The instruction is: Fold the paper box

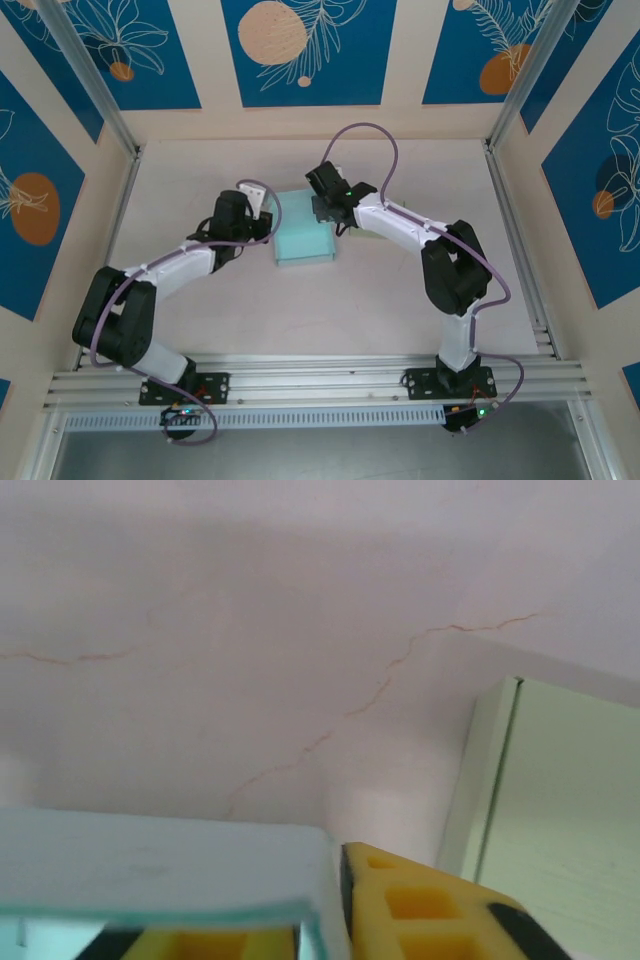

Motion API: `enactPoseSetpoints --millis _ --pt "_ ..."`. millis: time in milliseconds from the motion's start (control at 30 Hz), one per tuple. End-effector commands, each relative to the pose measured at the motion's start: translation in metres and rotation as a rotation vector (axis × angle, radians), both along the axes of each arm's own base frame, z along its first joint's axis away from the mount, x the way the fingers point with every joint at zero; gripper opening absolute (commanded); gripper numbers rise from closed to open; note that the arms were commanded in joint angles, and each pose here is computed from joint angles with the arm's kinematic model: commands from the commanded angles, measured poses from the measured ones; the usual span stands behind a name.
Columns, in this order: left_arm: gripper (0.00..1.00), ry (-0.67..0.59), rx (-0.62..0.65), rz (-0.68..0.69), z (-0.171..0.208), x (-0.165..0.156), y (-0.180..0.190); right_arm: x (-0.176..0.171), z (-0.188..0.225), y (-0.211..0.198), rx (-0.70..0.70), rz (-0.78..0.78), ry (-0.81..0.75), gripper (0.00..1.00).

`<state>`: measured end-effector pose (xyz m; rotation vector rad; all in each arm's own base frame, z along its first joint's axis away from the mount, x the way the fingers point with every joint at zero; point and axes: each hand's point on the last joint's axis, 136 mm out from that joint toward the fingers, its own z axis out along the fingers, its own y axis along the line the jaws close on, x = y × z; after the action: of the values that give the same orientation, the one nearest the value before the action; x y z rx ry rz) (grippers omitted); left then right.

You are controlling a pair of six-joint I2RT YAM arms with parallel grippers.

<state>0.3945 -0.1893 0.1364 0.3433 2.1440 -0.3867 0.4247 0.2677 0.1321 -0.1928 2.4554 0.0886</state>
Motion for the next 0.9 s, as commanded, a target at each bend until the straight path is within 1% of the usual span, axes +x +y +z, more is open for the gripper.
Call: enactPoseSetpoints --millis 0,133,233,533,733,867 --pt "0.0 -0.053 -0.066 0.051 0.014 0.004 -0.006 0.011 0.015 0.021 0.118 0.033 -0.039 0.13" --pt "0.0 -0.057 -0.109 0.078 0.013 0.003 -0.009 0.007 0.019 0.035 0.201 0.055 -0.052 0.12" --pt "0.0 -0.054 -0.128 0.082 0.013 0.003 -0.017 0.001 0.018 0.044 0.231 0.07 -0.065 0.11" --pt "0.0 -0.031 -0.187 0.128 0.001 -0.004 -0.028 -0.019 0.004 0.051 0.224 0.096 -0.116 0.09" --pt "0.0 0.001 -0.187 0.14 -0.018 -0.02 -0.032 -0.031 -0.003 0.049 0.208 0.099 -0.137 0.09" --pt "0.0 0.026 -0.171 0.158 -0.034 -0.029 -0.027 -0.041 -0.011 0.047 0.206 0.092 -0.138 0.09"
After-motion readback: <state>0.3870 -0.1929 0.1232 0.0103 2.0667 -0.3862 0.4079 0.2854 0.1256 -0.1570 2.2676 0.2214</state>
